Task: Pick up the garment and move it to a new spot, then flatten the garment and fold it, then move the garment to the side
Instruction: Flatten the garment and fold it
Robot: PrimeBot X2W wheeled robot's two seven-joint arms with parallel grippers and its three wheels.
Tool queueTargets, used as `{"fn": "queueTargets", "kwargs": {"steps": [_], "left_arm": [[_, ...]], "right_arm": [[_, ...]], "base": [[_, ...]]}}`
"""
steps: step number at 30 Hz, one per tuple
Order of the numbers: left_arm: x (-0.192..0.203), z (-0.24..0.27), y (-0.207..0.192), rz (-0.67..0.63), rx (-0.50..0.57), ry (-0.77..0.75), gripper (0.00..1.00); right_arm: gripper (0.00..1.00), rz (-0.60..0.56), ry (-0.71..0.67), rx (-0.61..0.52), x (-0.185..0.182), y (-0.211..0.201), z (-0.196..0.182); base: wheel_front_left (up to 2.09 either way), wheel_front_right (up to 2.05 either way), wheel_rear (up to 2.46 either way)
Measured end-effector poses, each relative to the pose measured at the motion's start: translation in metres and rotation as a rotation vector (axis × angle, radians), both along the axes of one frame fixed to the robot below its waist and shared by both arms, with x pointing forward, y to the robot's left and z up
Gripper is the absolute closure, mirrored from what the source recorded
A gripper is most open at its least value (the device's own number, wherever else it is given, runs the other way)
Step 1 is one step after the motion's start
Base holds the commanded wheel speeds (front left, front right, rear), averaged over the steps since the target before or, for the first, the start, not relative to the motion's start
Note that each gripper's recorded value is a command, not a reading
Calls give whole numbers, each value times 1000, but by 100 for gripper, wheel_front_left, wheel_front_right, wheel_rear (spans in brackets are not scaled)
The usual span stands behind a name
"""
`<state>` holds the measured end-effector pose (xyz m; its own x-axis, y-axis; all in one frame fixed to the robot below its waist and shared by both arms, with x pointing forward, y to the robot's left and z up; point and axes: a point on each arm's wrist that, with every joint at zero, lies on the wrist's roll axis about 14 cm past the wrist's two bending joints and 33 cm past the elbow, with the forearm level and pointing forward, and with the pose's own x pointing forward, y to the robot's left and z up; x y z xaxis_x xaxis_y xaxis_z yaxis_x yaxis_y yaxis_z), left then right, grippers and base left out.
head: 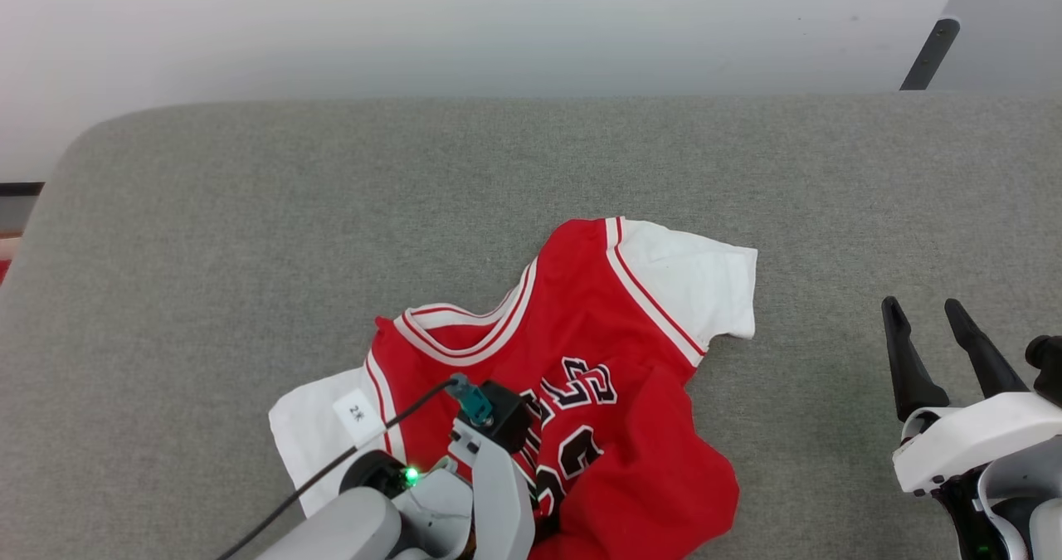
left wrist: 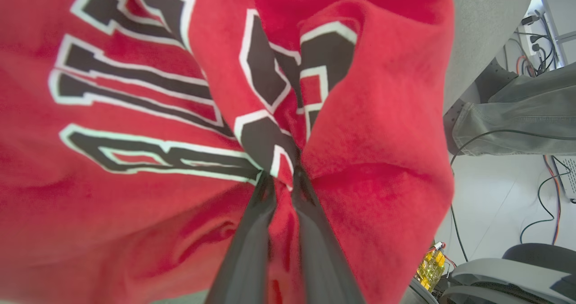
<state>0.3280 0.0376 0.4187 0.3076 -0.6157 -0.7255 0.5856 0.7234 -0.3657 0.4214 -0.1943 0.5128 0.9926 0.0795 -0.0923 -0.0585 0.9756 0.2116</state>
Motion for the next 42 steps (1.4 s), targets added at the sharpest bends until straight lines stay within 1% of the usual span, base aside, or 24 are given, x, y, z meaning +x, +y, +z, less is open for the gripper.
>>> {"fn": "queueTargets", "kwargs": {"steps": [1,2,3,4,5,9,16,21,26,28,31,32,34,37,38,39,42], "left_arm": [[-1,-1,0,4,0,2,90],[-2,-2,-1,6,-4,2,62],[-2,-2,-2,7,-6,2,53],[-3,-3,-2,5,-6,1,3],[-2,-2,-2,7,-9,-3,0],[4,6,0,23,-22,-36,0],[19,45,11,83,-84,-127,0],[37,81,41,187,-104,-272,0],[53,124,66,302,-180,-445,0],[56,134,79,341,-193,-500,0],[58,146,94,398,-223,-566,0],[58,146,94,398,-223,-566,0],[60,156,113,460,-241,-628,0],[58,163,133,511,-242,-689,0],[58,163,133,511,-242,-689,0],[57,166,146,553,-251,-723,0],[55,166,155,583,-256,-740,0]], "right_arm": [[0,0,2,1,0,0,0],[0,0,3,1,0,0,-1],[0,0,4,2,-1,0,-1],[0,0,5,2,-1,0,-1],[0,0,5,2,-1,0,-1],[0,0,6,3,-4,1,-1],[0,11,-12,2,-12,4,7],[0,22,-42,-3,-22,7,17],[0,38,-83,-13,-30,11,29],[0,49,-98,-20,-31,14,34],[0,63,-115,-24,-32,18,39],[0,63,-115,-24,-32,18,39],[0,75,-131,-31,-32,20,43],[0,90,-142,-31,-31,26,46],[0,90,-142,-31,-31,26,46],[0,98,-150,-31,-30,29,48],[0,106,-152,-31,-29,32,49]], "base": [[0,0,0],[0,0,0],[0,0,0],[0,0,0],[0,0,0],[0,0,0],[0,0,0],[0,0,0],[0,0,0],[0,0,0],[0,0,0],[0,0,0],[0,0,0],[0,0,0],[0,0,0],[0,0,0],[0,0,0]]}}
